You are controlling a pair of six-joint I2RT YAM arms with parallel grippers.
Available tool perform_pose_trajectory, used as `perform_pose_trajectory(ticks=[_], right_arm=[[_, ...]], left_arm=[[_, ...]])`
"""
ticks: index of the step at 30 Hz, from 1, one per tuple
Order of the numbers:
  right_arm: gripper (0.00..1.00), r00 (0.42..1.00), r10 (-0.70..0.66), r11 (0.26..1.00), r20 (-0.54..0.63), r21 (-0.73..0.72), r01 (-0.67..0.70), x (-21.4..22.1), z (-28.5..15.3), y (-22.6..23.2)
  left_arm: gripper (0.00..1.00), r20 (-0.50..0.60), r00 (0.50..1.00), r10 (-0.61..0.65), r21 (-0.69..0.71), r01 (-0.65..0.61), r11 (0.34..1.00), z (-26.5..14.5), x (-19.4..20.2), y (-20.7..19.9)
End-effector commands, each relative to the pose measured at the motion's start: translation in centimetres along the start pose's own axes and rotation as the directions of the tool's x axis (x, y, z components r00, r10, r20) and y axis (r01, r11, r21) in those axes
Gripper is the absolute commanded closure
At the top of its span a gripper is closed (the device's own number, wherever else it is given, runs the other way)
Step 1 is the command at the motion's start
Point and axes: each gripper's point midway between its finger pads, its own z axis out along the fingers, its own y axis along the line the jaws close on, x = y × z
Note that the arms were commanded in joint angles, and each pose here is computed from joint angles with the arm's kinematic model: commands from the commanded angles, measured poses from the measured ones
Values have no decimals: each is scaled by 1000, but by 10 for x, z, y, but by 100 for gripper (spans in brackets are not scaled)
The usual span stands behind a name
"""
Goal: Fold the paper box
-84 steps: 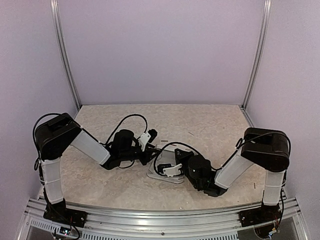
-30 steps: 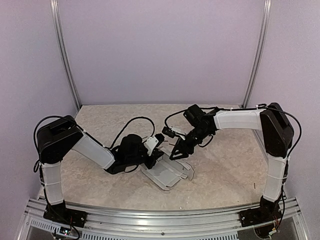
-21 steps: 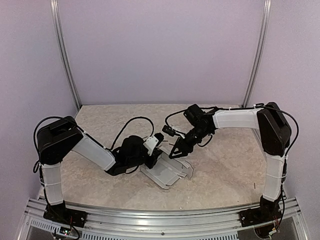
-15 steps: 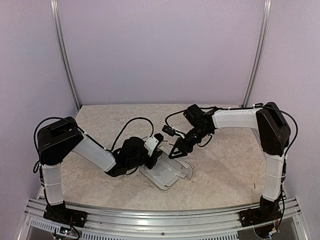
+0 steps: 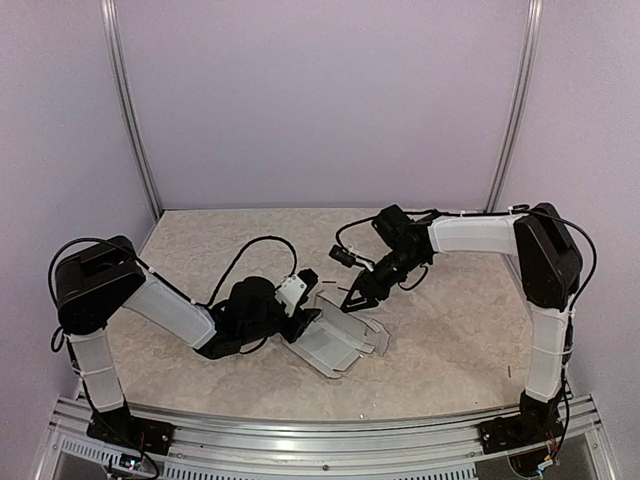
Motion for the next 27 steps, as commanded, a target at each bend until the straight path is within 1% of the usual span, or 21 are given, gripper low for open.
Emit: perform_pose_trajectory(ticks=[1, 4, 7, 14, 23, 27], right_arm=[[55, 1000, 9, 1000, -3, -20, -9, -1, -2, 2], [56, 1000, 10, 1000, -3, -22, -10, -1, -2, 2], [55, 1000, 13, 1000, -6, -21, -13, 0, -2, 3], [58, 1000, 26, 999, -14, 27, -26, 0, -2, -6], [64, 998, 39, 998, -40, 49, -37, 7, 6, -13], [65, 998, 34, 996, -58, 82, -29, 9, 9, -16]], left_arm=[[58, 11, 1000, -8, 30, 7, 1000, 0, -2, -8], [63, 5, 1000, 3, 19, -3, 1000, 11, -3, -7], [69, -19, 1000, 16, 8, -15, 1000, 20, 5, -6], [79, -27, 999, 25, -8, -25, 1000, 23, 10, -4], [86, -40, 999, 30, -34, -32, 999, 27, 15, 0], [88, -45, 999, 28, -51, -30, 998, 30, 16, 3]])
